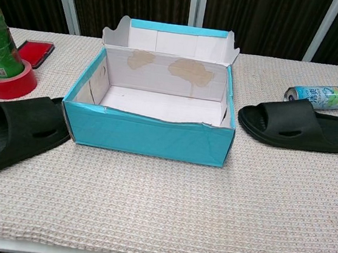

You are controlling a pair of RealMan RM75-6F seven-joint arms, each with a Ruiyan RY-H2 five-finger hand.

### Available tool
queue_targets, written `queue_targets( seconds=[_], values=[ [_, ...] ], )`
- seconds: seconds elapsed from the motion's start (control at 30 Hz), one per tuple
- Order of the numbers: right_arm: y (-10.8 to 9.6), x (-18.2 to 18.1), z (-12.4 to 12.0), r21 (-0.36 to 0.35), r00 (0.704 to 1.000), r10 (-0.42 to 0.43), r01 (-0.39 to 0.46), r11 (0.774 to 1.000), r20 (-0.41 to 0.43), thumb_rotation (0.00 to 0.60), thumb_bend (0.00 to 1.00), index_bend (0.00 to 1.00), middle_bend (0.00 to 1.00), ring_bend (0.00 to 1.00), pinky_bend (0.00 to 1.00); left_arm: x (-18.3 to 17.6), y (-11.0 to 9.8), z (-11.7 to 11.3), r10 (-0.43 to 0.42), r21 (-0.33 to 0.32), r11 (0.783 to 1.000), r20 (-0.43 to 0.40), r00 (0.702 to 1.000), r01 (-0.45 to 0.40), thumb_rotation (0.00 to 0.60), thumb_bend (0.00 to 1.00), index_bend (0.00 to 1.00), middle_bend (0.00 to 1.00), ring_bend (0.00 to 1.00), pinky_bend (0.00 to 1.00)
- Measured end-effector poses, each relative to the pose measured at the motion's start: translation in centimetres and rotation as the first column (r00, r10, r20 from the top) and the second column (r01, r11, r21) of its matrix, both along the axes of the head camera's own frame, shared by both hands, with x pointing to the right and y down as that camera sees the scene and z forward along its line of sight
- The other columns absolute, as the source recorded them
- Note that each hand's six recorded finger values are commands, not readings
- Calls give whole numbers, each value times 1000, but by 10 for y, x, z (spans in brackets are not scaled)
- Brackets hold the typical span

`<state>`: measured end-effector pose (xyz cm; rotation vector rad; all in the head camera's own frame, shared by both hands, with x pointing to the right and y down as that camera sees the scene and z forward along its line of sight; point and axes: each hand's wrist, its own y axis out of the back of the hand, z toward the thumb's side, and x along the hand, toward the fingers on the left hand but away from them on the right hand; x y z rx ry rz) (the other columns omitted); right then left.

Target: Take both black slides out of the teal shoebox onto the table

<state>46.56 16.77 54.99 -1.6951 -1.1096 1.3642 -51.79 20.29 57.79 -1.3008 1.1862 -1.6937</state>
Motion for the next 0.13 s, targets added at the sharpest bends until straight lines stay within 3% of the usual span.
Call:
queue_targets(
  seconds=[0.13],
  values=[
    [14, -2, -2, 16, 1000, 6, -6, 1000, 13, 600, 67, 0, 0, 0, 0, 11, 14, 3, 16, -42, 999, -35, 999, -17, 600, 0, 201, 203, 144, 294]
  ],
)
